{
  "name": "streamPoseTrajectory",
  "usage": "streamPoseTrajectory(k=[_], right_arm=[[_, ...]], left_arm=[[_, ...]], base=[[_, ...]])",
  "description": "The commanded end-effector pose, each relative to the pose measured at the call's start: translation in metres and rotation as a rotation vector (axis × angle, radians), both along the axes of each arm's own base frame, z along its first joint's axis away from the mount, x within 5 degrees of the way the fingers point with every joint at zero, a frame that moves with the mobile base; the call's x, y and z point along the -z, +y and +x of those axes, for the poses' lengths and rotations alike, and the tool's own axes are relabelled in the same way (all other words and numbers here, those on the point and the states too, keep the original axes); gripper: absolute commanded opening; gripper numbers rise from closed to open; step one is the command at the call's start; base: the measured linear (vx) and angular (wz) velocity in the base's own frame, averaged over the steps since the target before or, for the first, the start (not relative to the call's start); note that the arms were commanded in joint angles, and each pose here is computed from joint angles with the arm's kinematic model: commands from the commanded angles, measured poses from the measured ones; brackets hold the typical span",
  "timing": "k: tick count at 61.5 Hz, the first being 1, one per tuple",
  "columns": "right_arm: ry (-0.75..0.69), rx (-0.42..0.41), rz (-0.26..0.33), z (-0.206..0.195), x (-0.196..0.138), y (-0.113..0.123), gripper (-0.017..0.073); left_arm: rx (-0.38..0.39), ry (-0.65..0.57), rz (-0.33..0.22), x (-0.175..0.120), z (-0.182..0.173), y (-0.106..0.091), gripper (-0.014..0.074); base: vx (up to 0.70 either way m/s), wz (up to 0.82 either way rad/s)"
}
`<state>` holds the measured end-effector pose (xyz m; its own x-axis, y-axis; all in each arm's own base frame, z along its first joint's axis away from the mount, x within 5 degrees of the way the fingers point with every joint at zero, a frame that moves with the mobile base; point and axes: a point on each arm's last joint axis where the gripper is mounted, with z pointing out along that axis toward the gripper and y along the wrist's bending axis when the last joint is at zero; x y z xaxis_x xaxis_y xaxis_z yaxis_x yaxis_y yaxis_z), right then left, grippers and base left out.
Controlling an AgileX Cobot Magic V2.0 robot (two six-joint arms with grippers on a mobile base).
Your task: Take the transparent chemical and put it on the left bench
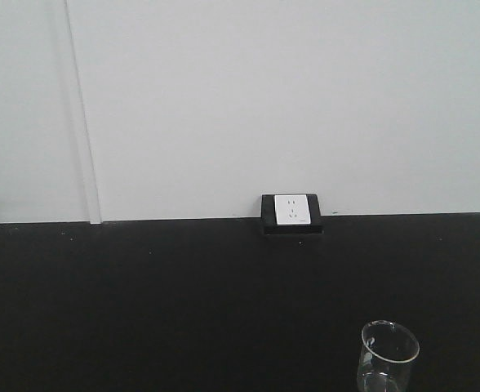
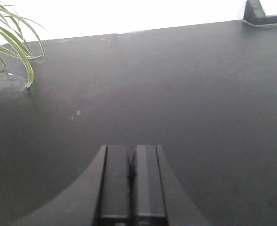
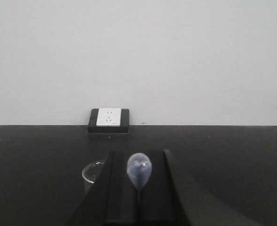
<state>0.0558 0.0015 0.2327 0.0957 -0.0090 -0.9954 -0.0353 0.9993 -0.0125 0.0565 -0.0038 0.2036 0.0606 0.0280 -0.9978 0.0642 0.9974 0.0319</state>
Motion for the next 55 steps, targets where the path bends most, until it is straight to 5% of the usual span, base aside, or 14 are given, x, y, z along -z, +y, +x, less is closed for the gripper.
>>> streamPoseTrajectory(k=[1, 55], right_arm=[[-0.084, -0.005, 0.006, -0.0073, -0.0135, 0.0001, 0.0], [-0.098, -0.009, 0.006, -0.0083, -0.0144, 0.0004, 0.0]], left_arm=[[0.001, -0.081, -0.014, -0.0027, -0.0015, 0.0002, -0.0004], [0.001, -0.081, -0.014, -0.0027, -0.0015, 0.0002, -0.0004]], base=[[0.0, 0.0], [-0.01, 0.0]])
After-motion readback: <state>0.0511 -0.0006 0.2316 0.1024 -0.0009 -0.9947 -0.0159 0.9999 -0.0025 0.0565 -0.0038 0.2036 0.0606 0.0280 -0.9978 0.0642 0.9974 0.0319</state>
